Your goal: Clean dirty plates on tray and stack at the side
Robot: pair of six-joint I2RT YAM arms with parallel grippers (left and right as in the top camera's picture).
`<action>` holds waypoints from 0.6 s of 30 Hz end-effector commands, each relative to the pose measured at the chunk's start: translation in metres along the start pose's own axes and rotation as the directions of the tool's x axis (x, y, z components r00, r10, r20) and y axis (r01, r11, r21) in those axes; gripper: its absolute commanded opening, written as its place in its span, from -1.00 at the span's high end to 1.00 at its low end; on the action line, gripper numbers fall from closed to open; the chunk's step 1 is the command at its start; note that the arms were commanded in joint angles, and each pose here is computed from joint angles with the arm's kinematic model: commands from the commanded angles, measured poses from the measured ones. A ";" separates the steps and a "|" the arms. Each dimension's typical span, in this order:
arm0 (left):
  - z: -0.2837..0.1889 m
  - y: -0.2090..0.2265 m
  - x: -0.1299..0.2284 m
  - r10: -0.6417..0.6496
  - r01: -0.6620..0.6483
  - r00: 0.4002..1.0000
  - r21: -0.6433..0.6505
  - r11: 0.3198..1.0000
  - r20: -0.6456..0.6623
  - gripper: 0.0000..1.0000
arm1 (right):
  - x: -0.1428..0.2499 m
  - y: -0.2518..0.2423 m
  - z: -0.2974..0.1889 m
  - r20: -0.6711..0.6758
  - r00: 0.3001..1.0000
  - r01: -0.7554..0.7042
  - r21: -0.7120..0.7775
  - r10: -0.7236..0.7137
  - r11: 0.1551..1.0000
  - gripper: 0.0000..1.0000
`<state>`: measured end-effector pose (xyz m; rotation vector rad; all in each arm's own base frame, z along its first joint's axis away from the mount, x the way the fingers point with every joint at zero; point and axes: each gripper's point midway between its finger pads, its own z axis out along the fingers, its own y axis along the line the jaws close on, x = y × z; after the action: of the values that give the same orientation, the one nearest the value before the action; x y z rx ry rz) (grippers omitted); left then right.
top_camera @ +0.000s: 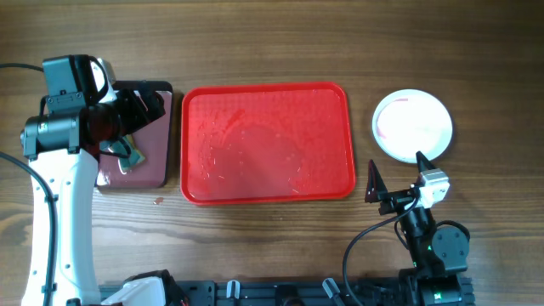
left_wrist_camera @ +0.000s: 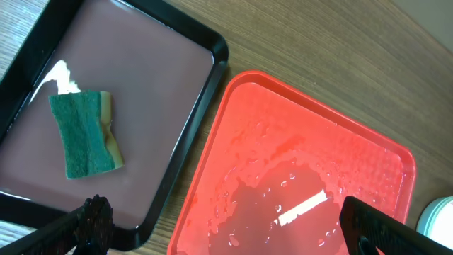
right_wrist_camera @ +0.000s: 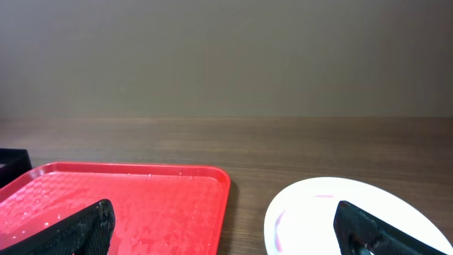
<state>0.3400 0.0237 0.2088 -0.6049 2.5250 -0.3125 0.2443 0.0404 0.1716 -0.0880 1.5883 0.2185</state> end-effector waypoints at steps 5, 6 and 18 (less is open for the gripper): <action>-0.038 -0.019 -0.003 0.030 -0.037 0.994 0.066 0.997 0.103 -1.00 | 0.001 -0.005 0.000 -0.002 1.000 -0.015 0.024 0.015 1.000 -1.00; -0.054 -0.022 -0.003 0.036 -0.048 0.989 0.081 0.996 0.145 -1.00 | 0.001 -0.005 0.000 -0.002 1.000 -0.015 0.024 0.015 1.000 -0.99; -0.146 -0.002 0.056 0.075 -0.176 0.783 0.105 0.979 0.617 -1.00 | 0.001 -0.005 0.000 -0.002 1.000 -0.015 0.024 0.015 1.000 -1.00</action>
<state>0.2203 0.0011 0.3450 -0.3698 1.9323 -0.2919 0.2447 0.0399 0.1705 -0.0855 1.5934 0.2160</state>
